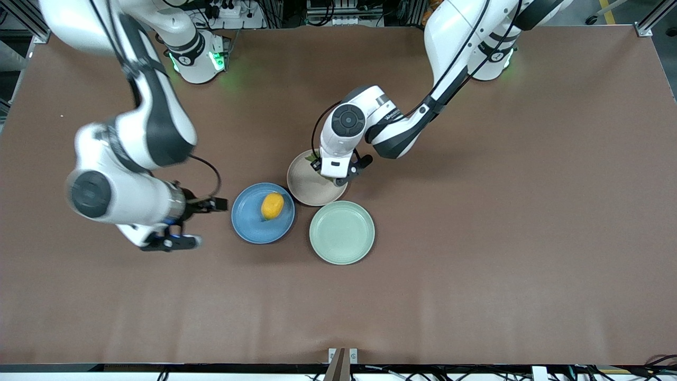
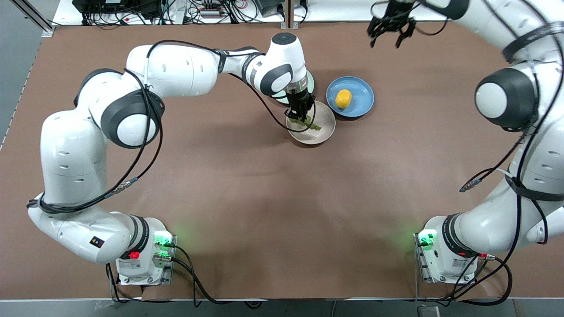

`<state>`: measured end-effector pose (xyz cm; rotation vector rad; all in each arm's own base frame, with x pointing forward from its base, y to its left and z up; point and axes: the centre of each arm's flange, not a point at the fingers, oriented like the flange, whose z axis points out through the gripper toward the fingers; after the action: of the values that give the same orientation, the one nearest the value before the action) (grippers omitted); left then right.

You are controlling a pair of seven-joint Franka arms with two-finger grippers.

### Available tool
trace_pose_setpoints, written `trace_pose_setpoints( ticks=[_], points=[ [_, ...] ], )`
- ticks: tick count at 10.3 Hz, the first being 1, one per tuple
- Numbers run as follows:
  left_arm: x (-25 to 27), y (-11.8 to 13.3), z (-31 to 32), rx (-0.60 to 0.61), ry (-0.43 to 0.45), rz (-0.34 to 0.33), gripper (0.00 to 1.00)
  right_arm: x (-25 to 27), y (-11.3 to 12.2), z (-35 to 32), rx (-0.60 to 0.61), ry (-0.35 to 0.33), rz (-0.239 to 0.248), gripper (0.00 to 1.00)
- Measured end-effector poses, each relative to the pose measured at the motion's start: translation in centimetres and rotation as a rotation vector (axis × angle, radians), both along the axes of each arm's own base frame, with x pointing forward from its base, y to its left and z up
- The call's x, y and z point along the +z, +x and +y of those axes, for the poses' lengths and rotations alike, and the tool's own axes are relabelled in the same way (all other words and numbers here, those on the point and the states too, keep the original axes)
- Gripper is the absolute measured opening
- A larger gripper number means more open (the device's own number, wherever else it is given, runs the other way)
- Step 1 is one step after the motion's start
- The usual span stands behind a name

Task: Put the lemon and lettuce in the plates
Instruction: 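Release the lemon on the blue plate while the left gripper carries lettuce, then open the left gripper to drop the lettuce onto the cream plate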

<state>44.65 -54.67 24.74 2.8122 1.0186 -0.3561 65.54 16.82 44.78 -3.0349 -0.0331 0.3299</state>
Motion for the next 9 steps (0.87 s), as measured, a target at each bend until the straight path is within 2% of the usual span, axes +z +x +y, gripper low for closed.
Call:
trace_pose_setpoints(
  ticks=[1,3,6,9],
  points=[
    [0.1,0.4,0.1,-0.01,-0.008,-0.01,0.29,3.0,-0.7,-1.9,-0.02,0.0,-0.001,1.0],
    [2.2,3.3,0.9,-0.026,-0.048,-0.06,0.54,7.6,-1.9,-6.4,-0.063,0.005,-0.02,1.0],
    [7.5,8.1,5.0,-0.175,-0.083,-0.163,0.98,11.6,-3.7,-11.5,-0.075,-0.008,-0.027,1.0],
    [13.2,12.6,12.4,-0.318,-0.055,-0.217,1.0,15.8,-5.6,-12.6,-0.08,-0.029,-0.085,1.0]
  ],
)
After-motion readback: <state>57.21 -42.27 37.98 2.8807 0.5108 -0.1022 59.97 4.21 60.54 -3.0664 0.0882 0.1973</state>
